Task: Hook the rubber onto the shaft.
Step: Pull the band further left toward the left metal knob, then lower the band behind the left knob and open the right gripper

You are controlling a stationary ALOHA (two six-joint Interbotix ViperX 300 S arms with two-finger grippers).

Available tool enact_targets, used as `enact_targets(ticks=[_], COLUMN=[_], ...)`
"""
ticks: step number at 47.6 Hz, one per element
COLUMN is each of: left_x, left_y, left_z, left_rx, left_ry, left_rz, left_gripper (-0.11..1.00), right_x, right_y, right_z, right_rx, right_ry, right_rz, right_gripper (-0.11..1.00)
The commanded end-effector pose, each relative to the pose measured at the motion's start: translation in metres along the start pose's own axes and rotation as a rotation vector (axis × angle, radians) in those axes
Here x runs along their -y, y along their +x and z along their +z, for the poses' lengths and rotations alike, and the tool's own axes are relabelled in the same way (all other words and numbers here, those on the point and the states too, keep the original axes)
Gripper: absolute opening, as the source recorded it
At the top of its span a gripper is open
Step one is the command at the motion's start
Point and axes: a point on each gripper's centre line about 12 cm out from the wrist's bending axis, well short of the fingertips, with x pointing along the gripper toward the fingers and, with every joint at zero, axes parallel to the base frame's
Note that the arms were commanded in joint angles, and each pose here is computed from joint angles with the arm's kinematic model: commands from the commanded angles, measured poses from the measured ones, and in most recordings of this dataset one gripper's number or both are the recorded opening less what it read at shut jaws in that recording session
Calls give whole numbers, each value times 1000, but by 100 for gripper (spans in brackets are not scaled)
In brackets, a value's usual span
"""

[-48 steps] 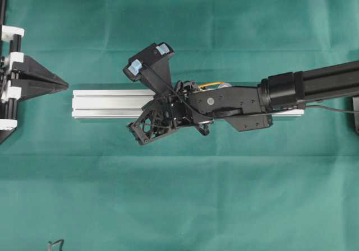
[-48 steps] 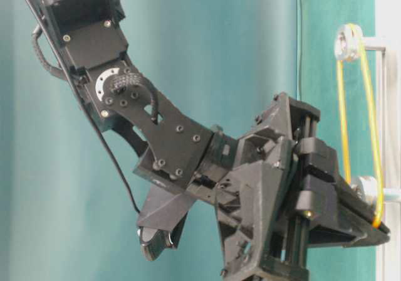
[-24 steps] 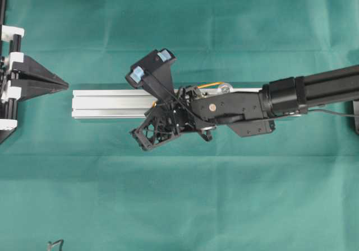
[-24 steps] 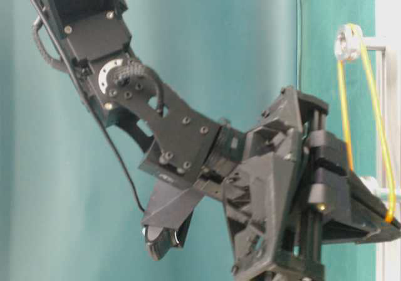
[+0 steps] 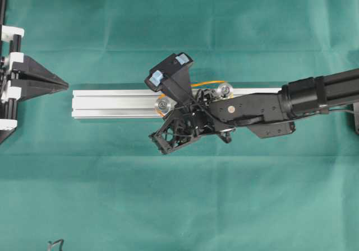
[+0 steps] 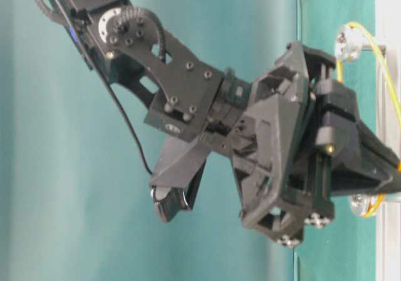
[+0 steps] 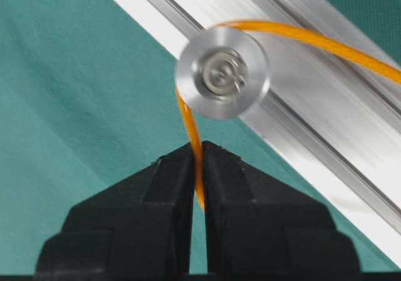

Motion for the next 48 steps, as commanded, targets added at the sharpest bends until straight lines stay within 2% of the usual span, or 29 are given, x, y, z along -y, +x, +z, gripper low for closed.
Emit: enact_targets(ticks=[1,32,48], left_x=[-1,-1,-1], left_y=[-3,-2,-2], left_z=[13,12,12], left_rx=[31,29,29], left_ry=[-1,-2,-1], left_rz=[2,1,2], left_gripper=[0,0,0], right_x=[-8,13,14], right_y=[-22,-35,-37], right_z=[5,-2,-1], right_rx=[19,14,23], right_ry=[8,-6,-25], right_rz=[50,28,30], right_gripper=[6,6,6])
